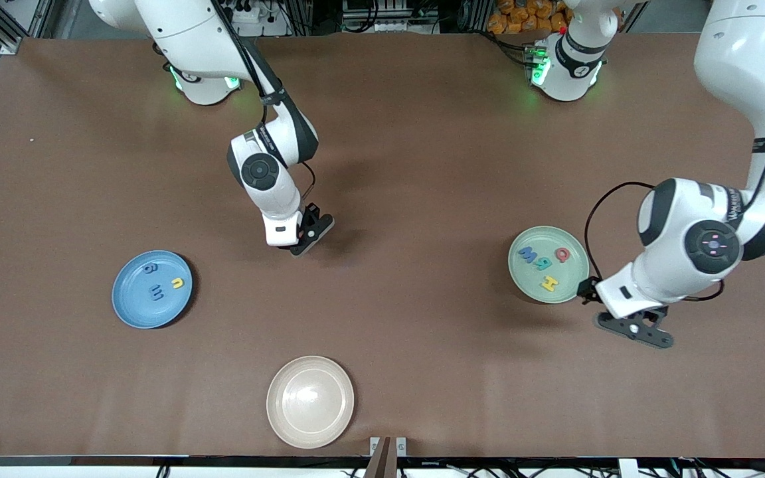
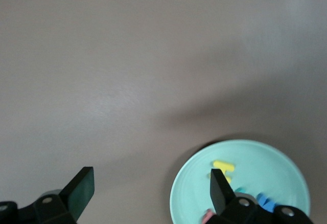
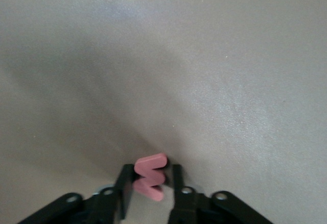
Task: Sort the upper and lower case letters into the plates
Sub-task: 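Place the pink w in the blue plate while the left gripper withdraws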
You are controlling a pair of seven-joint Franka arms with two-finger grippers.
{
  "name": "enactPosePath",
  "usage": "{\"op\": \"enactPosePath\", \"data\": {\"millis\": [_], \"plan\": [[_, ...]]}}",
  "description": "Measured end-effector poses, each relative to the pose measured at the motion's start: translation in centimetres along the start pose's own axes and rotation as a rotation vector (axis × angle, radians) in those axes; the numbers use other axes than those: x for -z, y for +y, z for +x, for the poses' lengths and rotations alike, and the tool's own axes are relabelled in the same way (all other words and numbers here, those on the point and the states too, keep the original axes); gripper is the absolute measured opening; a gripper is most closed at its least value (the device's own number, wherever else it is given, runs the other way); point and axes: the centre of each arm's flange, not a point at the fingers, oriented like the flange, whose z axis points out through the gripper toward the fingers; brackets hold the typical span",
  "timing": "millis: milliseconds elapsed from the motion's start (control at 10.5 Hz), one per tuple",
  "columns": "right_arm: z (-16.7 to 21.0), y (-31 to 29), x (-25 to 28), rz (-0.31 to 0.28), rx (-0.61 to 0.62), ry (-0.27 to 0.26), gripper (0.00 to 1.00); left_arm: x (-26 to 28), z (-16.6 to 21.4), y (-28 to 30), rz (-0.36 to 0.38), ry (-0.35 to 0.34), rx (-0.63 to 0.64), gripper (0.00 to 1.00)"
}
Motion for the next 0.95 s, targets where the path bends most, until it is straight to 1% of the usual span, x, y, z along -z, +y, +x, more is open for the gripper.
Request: {"op": "enactPosePath", "data": {"millis": [95,286,477,572,763,954], "plan": [[0.0,0.2,0.1,-0.001,-0.005,0.003,0.27,1.9,0.1,-0.6,-0.006,0.011,0.075,1.0],[0.0,2.3,1.7,-0.009,-0.049,0.034,0.27,7.3,0.2,-1.0,0.002,0.049,0.157,1.0],[-1.3,8.4,5.2,-0.02,-0.155,0.076,0.27,13.0,-0.7,-0.8,-0.026,0.074,0.214,1.0],[-2.9,12.3,7.0,-0.026,-0.222,0.093,0.27,14.7,-1.4,-1.1,-0.024,0.064,0.224,1.0],[-7.6,20.3,9.0,-0.041,-0.371,0.107,0.27,16.6,-2.3,-1.2,-0.015,0.058,0.234,1.0],[-12.8,26.1,8.9,-0.046,-0.493,0.093,0.27,19.6,-3.0,0.0,-0.001,0.081,0.221,1.0]]}}
